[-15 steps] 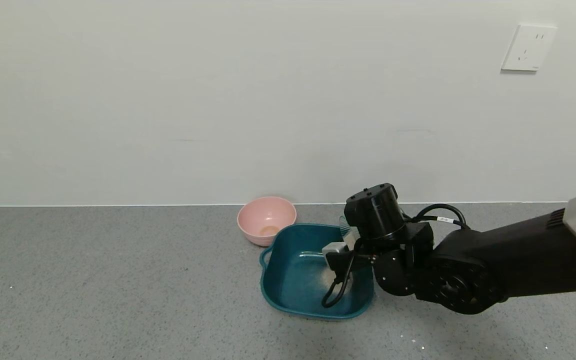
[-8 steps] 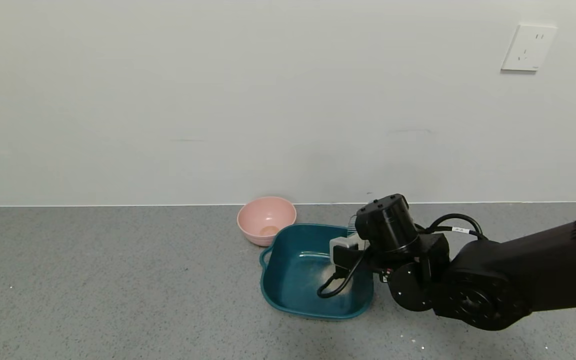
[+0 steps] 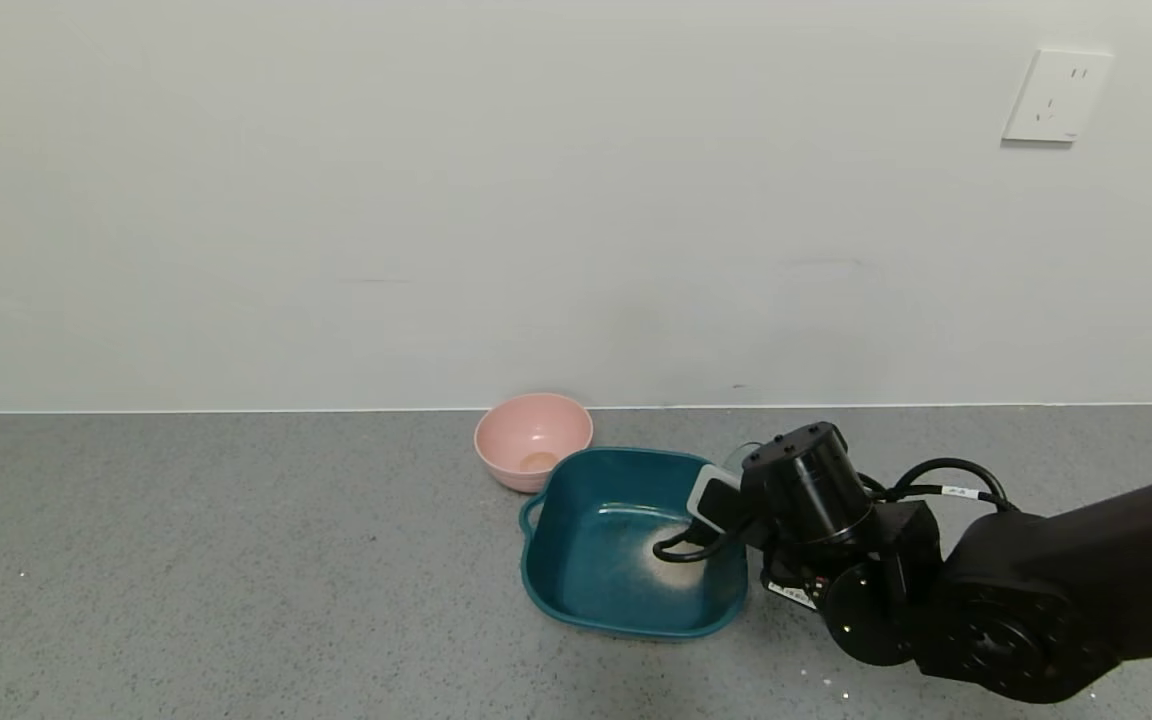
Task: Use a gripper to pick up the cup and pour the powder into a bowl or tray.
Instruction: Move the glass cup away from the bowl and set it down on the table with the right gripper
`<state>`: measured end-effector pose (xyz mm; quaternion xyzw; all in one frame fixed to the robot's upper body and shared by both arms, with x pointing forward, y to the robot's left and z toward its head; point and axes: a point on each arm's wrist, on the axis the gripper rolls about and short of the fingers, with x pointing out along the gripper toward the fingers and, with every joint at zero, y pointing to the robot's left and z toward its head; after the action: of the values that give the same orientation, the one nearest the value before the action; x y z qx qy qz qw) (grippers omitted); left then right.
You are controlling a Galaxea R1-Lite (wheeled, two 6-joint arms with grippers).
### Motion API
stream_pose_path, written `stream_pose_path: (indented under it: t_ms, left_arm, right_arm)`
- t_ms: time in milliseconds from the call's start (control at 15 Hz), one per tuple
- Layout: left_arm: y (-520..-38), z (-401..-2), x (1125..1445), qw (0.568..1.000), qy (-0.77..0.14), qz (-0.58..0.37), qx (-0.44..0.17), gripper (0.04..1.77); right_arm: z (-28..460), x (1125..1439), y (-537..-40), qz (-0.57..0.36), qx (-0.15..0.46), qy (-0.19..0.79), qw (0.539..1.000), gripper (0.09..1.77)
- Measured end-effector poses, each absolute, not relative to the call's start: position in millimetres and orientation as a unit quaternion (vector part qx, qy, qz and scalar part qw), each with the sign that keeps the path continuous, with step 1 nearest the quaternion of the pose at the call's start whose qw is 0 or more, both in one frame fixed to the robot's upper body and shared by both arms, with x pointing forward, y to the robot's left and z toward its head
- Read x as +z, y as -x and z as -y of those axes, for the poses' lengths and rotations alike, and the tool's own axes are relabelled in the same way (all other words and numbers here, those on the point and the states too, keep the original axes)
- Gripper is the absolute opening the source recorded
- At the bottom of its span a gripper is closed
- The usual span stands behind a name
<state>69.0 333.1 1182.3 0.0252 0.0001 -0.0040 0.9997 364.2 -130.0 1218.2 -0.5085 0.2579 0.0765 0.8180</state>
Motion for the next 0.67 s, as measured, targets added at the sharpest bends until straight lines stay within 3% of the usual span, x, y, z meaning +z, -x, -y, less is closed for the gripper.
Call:
stream_pose_path:
  t_ms: [400,667]
  left_arm:
    - [-69.0,-333.1,1182.3,1.0,-0.025,0.0,-0.004,1.72]
    - [-69.0,-333.1,1182.3,1.0,-0.025,0.0,-0.004,1.72]
  right_arm:
    - [156.9,1231.9,-355.0,-0.268,0.051,0.361,0.892,1.32]
    - [174.8,1244.7,-342.3,-0.265,0.019,0.213,0.94,1.32]
